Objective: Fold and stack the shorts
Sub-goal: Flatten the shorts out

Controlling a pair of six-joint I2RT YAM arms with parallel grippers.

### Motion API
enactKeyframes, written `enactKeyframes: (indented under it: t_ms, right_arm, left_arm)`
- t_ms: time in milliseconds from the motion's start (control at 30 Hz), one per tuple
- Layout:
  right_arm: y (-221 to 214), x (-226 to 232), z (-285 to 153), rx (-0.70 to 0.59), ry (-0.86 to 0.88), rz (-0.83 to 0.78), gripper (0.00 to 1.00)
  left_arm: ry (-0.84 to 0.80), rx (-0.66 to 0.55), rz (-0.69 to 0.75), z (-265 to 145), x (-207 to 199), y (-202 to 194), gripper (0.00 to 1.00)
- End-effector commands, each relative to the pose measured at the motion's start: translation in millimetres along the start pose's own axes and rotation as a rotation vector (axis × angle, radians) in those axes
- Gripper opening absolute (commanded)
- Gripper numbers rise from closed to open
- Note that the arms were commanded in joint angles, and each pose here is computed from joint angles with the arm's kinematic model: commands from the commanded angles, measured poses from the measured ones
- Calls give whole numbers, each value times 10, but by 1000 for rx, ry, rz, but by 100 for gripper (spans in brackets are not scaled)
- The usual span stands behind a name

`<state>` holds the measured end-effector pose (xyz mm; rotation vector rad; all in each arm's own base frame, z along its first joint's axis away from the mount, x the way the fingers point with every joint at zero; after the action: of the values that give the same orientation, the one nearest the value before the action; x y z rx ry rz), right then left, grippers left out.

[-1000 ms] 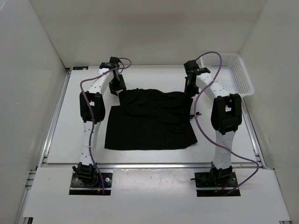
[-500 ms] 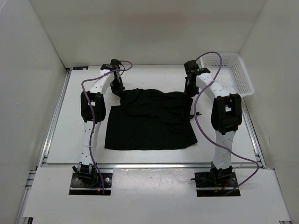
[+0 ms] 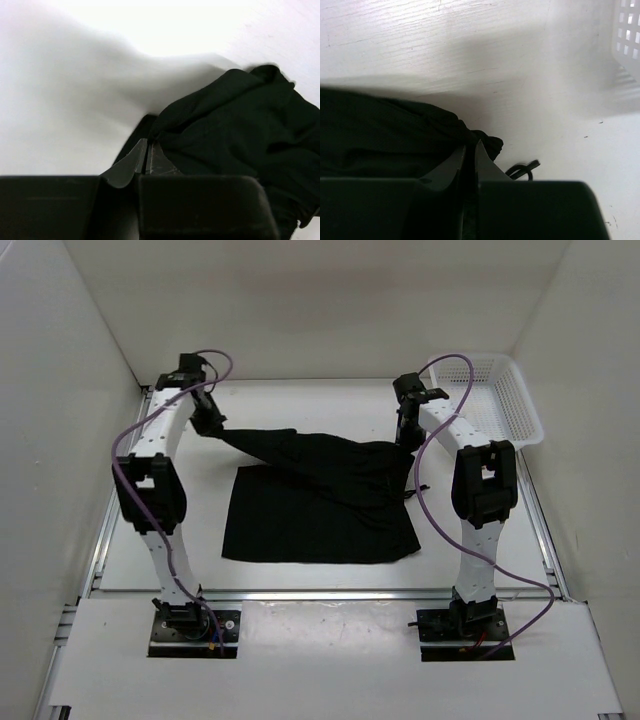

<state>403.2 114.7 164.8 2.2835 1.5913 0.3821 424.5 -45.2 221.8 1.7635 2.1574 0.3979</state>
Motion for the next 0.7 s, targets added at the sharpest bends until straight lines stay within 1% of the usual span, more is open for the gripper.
enactKeyframes:
  t_ms: [0, 100, 233, 267, 300, 333, 367, 400, 433, 467, 500, 533, 567, 600, 633, 667]
  right_arm:
    - [18, -33, -54, -24, -15, 11, 0]
    - [14, -27, -56, -19, -8, 11, 0]
    - [3, -25, -21, -11, -13, 9, 0]
    - [3, -25, -21, -11, -13, 9, 0]
    - [3, -25, -21, -11, -13, 9, 0]
    - [3, -25, -21, -11, -13, 9, 0]
    - [3, -25, -21, -11, -13, 9, 0]
    - [3, -25, -21, -11, -13, 9, 0]
    - [-19, -35, -4, -4, -18, 7, 0]
    - [-20, -36, -4, -4, -18, 7, 0]
    - [-9, -27, 0, -11, -13, 9, 0]
    - [-8, -27, 0, -11, -13, 9, 0]
    - [-12, -21, -2, -6, -5, 9, 0]
    - [-12, -21, -2, -6, -5, 9, 0]
    - [-12, -21, -2, -6, -5, 9, 0]
    - [-12, -21, -2, -6, -5, 9, 0]
  left_arm:
    - [-2, -15, -73, -125, 217, -148, 10]
    - [25, 57, -88, -1, 238, -425, 10]
    - [33, 60, -79, 12, 223, -479, 10]
    - [31, 52, -80, -39, 214, -440, 17]
    - [20, 14, -81, -138, 191, -331, 32]
    - [27, 3, -81, -151, 187, -279, 43]
    - [15, -19, -71, -185, 124, -218, 58]
    - [4, -67, -51, -297, 44, -99, 73]
    - [-2, -74, -43, -255, -13, -37, 78]
    - [-24, -87, -24, -252, -84, 26, 76]
    - [-37, -93, -3, -243, -202, 60, 72]
    - [-64, -112, 18, -150, -319, 205, 58]
    - [-80, -99, 48, -89, -410, 237, 53]
    - [-94, -91, 73, -22, -506, 275, 50]
    - [-139, -150, 108, -139, -714, 412, 50]
    - [-133, -68, 140, 161, -811, 346, 50]
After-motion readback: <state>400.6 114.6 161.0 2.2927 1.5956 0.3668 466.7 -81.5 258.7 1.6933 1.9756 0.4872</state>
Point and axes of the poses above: each gripper's point midway between its finger pads, its own z axis out along the fingers, its own x axis along the line the jaws close on, y = z × x, the point moved 10 cm from there along -z, back along the fingers, and after that the axes turned 13 degrees about z, right-handed, at the moved point
